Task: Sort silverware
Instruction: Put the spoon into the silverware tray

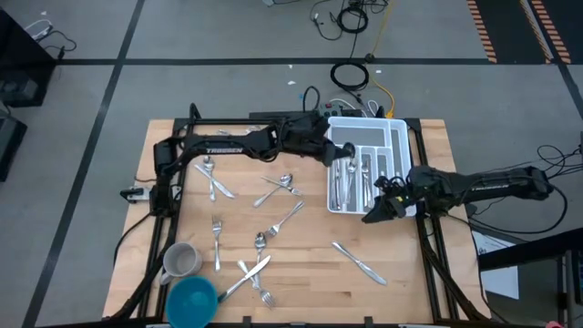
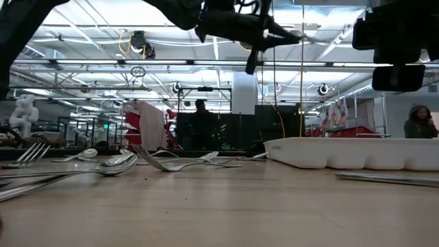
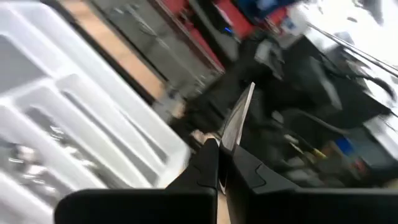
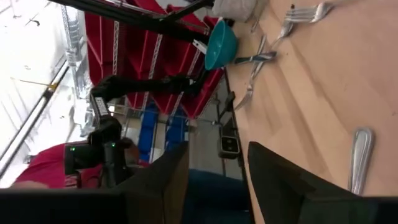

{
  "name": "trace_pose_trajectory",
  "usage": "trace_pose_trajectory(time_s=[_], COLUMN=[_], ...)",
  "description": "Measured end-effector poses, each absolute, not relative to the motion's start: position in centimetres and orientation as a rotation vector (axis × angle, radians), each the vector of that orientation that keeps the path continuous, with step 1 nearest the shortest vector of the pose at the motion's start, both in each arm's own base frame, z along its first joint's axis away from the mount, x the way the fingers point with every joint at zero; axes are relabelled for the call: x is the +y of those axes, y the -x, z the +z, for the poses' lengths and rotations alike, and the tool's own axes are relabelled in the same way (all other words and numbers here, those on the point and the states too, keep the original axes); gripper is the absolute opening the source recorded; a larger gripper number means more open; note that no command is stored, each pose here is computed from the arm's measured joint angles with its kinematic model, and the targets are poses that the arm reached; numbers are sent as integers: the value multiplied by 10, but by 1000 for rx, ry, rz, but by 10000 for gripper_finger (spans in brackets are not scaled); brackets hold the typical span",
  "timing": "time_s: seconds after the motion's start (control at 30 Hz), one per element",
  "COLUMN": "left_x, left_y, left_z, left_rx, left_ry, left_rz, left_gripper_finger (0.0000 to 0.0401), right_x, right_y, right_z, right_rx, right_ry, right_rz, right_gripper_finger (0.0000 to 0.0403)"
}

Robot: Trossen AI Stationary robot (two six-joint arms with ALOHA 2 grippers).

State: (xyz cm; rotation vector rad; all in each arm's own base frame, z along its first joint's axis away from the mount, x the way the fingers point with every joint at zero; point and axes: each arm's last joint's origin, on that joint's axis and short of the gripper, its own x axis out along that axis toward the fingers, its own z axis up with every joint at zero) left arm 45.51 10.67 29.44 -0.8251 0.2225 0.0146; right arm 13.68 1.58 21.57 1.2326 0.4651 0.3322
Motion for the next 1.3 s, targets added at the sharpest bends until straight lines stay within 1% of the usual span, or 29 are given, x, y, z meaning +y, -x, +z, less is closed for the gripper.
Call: trace_pose_trajectory(time_s=[0.1,0.17,0.23,0.4,0.6,0.73,0.8,1.2,1.3], left_x=[116,121,125,132,134,138,139,131,127], left_y=[-458,-463,-470,-486,-509,-521,-523,-522,-523], left_z=[284,272,256,220,199,178,170,165,165], left_rx=[210,217,209,268,296,366,421,462,458], left_ry=[833,862,897,970,960,956,936,883,867], left_rz=[108,134,135,113,101,146,202,341,348], left_gripper_finger=[7,7,7,7,7,7,7,7,7], right_x=[17,17,18,20,23,24,24,24,24], right_y=[-136,-137,-137,-136,-136,-136,-136,-136,-136], right_z=[216,216,216,216,217,217,218,218,218], right_rx=[448,441,437,437,430,427,426,418,417], right_ry=[-1210,-1199,-1194,-1190,-1188,-1186,-1186,-1160,-1156], right_rz=[321,313,309,318,318,324,325,332,332], right_gripper_finger=[155,155,155,155,155,155,155,155,155])
